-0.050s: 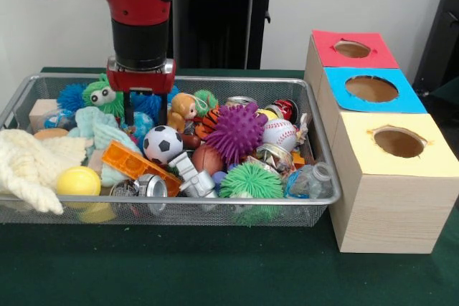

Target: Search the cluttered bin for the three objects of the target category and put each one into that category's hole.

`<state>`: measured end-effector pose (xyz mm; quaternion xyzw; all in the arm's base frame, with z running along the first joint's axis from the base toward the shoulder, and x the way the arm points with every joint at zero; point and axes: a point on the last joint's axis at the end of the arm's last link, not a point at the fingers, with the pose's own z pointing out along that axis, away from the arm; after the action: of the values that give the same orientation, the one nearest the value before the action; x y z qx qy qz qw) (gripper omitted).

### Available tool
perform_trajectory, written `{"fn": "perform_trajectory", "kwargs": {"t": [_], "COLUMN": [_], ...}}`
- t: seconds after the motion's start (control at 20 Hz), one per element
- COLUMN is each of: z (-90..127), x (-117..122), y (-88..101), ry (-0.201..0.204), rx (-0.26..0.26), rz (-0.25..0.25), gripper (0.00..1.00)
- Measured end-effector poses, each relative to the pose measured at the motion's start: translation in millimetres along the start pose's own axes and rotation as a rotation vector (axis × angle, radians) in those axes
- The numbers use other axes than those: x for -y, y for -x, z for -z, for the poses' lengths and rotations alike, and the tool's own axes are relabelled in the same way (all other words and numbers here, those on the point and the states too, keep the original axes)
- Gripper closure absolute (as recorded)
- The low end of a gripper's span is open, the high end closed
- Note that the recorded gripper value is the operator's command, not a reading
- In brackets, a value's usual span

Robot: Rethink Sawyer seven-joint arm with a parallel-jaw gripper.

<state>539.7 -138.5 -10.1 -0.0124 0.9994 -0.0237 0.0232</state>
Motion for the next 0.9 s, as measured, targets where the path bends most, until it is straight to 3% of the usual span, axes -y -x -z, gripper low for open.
{"fn": "perform_trajectory", "kwargs": {"t": [0.15,0.35,0.9], "z": [-2.1,-10.8,-13.2], "x": [0.3,-1.9,38.5], "y": [7.2,2.6,-10.9], "ry": [-0.001,0.018,0.04], "rx": [0.016,0.009,-0.003], "rz": [-0.002,-0.011,-0.127], "gripper": [0.0,0.0,0.0]}}
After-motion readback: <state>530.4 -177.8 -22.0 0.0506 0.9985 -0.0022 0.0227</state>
